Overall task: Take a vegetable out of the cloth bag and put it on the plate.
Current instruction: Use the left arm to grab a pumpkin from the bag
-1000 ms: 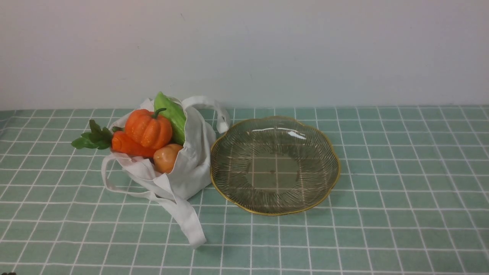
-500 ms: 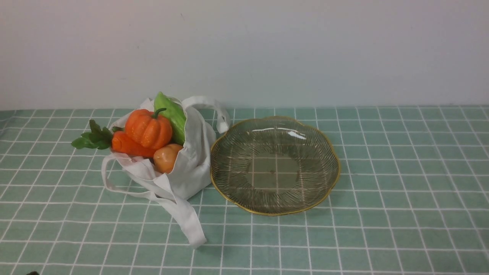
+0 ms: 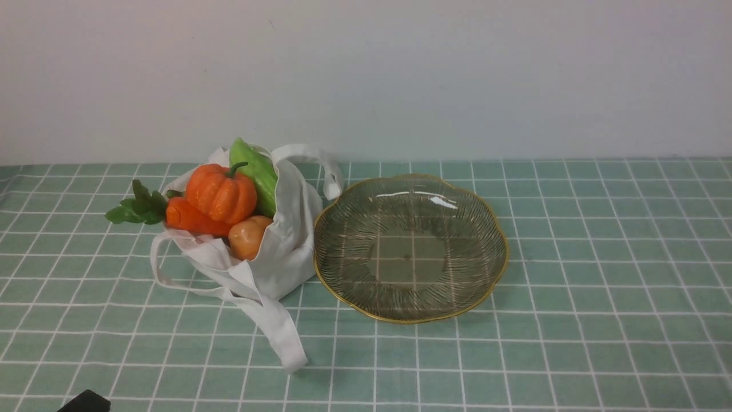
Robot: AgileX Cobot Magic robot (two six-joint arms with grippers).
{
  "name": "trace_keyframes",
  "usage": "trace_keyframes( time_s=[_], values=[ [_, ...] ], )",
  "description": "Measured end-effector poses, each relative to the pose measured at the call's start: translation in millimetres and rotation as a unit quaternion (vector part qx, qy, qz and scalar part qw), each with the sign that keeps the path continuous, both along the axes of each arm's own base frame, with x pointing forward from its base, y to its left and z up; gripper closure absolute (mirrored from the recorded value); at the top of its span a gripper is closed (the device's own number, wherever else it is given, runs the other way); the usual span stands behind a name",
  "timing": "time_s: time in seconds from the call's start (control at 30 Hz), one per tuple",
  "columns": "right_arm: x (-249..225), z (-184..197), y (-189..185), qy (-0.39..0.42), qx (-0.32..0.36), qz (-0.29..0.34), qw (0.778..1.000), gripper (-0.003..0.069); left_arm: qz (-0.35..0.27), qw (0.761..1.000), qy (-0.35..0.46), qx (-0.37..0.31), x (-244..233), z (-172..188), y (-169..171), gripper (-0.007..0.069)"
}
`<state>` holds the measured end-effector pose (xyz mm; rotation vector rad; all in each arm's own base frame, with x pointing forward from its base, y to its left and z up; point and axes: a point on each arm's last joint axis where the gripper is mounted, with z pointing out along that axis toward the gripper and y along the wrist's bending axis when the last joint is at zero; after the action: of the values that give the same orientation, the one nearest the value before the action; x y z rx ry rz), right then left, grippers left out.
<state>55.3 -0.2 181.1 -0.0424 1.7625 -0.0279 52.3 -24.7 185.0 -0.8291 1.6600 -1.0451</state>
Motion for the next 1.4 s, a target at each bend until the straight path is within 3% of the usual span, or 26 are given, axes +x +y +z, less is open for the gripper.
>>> trace_keyframes(
  time_s=[0.1, 0.13, 0.2, 0.4, 0.43, 0.57, 0.73, 0.83, 0.87, 0.97, 1.1, 1.23, 1.4],
  values=[
    [0, 0, 0, 0.0, 0.0, 0.0, 1.0, 0.0674, -0.055, 0.993, -0.058, 0.092, -8, 37, -7, 0.0633],
    [0, 0, 0, 0.0, 0.0, 0.0, 1.0, 0.0674, -0.055, 0.993, -0.058, 0.092, -8, 37, -7, 0.0633],
    [0, 0, 0, 0.0, 0.0, 0.0, 1.0, 0.0674, -0.088, 0.983, -0.069, 0.142, -6, 78, -12, 0.0633],
    [0, 0, 0, 0.0, 0.0, 0.0, 1.0, 0.0674, -0.198, 0.939, 0.08, 0.269, 41, 120, -13, 0.0633],
    [0, 0, 0, 0.0, 0.0, 0.0, 1.0, 0.0674, -0.226, 0.914, 0.138, 0.306, 67, 127, -9, 0.0633],
    [0, 0, 0, 0.0, 0.0, 0.0, 1.0, 0.0674, -0.241, 0.879, 0.208, 0.355, 128, 138, 2, 0.061],
    [0, 0, 0, 0.0, 0.0, 0.0, 1.0, 0.0674, -0.25, 0.866, 0.243, 0.357, 189, 136, 7, 0.0517],
    [0, 0, 0, 0.0, 0.0, 0.0, 1.0, 0.0674, -0.255, 0.862, 0.26, 0.351, 233, 128, 9, 0.0358],
    [0, 0, 0, 0.0, 0.0, 0.0, 1.0, 0.0674, -0.256, 0.862, 0.262, 0.35, 235, 127, 9, 0.0348],
    [0, 0, 0, 0.0, 0.0, 0.0, 1.0, 0.0674, -0.256, 0.865, 0.269, 0.337, 271, 115, 9, 0.0184],
    [0, 0, 0, 0.0, 0.0, 0.0, 1.0, 0.0674, -0.264, 0.868, 0.274, 0.32, 308, 97, 8, 0.0034],
    [0, 0, 0, 0.0, 0.0, 0.0, 1.0, 0.0674, -0.267, 0.871, 0.271, 0.312, 328, 81, 7, -0.0011],
    [0, 0, 0, 0.0, 0.0, 0.0, 1.0, 0.0674, -0.264, 0.872, 0.274, 0.307, 343, 59, 7, 0.0015]
  ],
)
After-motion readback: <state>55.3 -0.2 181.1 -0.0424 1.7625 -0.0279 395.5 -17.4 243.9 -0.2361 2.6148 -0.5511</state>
